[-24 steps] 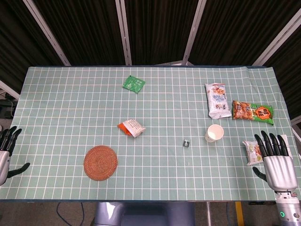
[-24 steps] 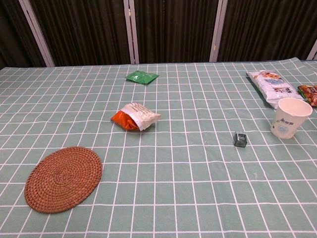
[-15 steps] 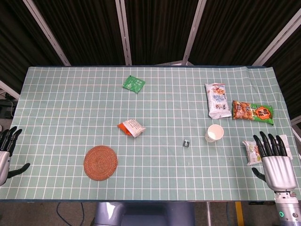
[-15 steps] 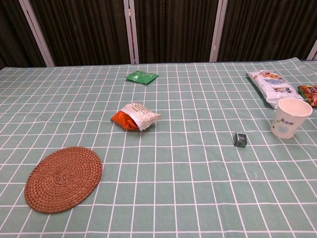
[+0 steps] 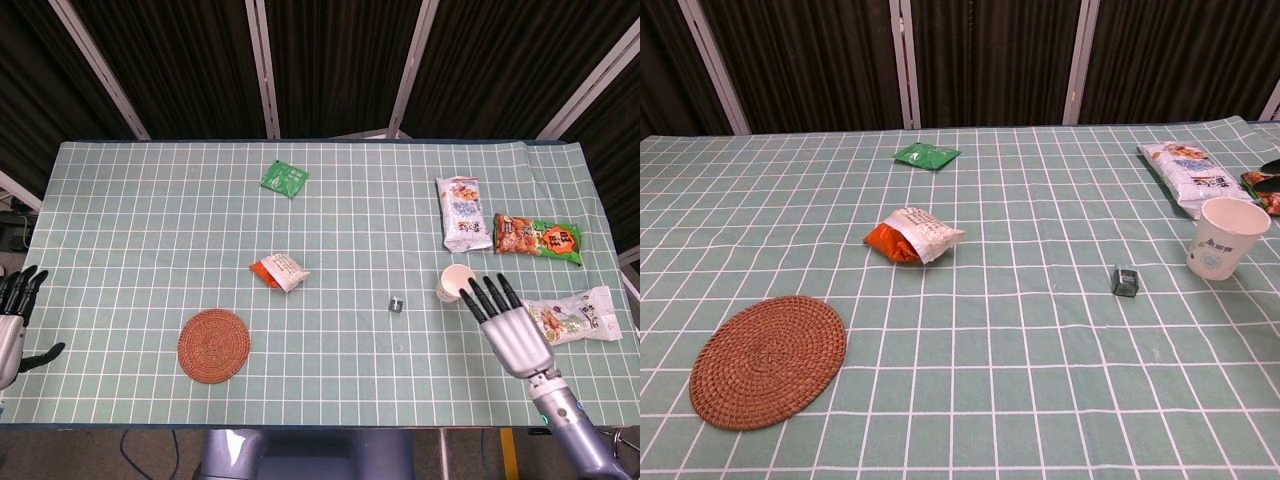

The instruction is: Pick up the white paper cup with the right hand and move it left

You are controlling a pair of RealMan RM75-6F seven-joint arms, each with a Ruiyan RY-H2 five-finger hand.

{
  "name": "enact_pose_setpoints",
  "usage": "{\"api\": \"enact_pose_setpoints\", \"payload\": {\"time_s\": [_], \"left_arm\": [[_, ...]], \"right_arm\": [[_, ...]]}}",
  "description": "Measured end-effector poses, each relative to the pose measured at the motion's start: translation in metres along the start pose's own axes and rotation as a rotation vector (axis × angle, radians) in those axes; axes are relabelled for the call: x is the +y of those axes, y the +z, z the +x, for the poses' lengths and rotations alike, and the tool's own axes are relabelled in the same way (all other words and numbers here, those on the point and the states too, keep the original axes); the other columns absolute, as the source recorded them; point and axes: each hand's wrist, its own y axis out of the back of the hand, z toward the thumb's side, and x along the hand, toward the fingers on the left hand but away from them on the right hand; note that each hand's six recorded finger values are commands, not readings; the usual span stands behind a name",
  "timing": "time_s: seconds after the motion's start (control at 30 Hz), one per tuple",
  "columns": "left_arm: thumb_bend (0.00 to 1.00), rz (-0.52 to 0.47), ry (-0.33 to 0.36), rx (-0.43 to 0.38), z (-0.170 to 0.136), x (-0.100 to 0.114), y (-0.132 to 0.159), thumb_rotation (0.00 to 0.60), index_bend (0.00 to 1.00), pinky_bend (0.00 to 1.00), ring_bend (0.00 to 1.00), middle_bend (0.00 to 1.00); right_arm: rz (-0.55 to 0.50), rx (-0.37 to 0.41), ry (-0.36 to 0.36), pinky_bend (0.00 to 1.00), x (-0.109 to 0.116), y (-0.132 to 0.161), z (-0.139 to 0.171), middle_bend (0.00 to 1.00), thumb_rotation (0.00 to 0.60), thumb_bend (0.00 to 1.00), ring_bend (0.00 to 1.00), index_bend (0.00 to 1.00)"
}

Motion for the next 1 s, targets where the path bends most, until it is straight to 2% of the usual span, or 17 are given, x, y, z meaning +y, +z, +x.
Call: {"api": "enact_pose_setpoints", "payload": {"time_s": [0.27,0.47,0.67,0.8,0.87,0.93,1.0], "left_arm": [[0.00,0.013,-0.017,0.030,0.003,-0.005,-0.007,0.600,0.00,0.00,0.00,0.00],[0.00,0.006,-0.021,0.046,0.005,-0.006,-0.012,0.600,0.00,0.00,0.00,0.00],[0.00,0.004,-0.014,0.031,0.006,-0.006,-0.008,0.600,0.00,0.00,0.00,0.00],[0.00,0.003,-0.015,0.027,0.007,-0.007,-0.007,0.600,0.00,0.00,0.00,0.00],[0.00,0.003,-0.017,0.024,0.008,-0.007,-0.006,0.600,0.00,0.00,0.00,0.00],[0.00,0.001,-0.022,0.023,0.008,-0.008,-0.006,0.600,0.00,0.00,0.00,0.00],[0.00,-0.001,-0.022,0.023,0.009,-0.008,-0.006,0.600,0.00,0.00,0.00,0.00]], "right_arm": [[0.394,0.146,0.038,0.00,-0.011,0.026,-0.049,0.00,0.600,0.00,0.00,0.00],[0.621,0.177,0.039,0.00,-0.027,0.031,-0.075,0.00,0.600,0.00,0.00,0.00],[0.723,0.181,0.051,0.00,-0.040,0.031,-0.086,0.00,0.600,0.00,0.00,0.00],[0.753,0.178,0.065,0.00,-0.050,0.030,-0.090,0.00,0.600,0.00,0.00,0.00],[0.766,0.179,0.069,0.01,-0.054,0.029,-0.091,0.04,0.600,0.00,0.00,0.00],[0.775,0.180,0.069,0.08,-0.056,0.029,-0.092,0.11,0.600,0.00,0.00,0.01],[0.785,0.183,0.065,0.22,-0.059,0.028,-0.094,0.20,0.600,0.05,0.03,0.05]]}}
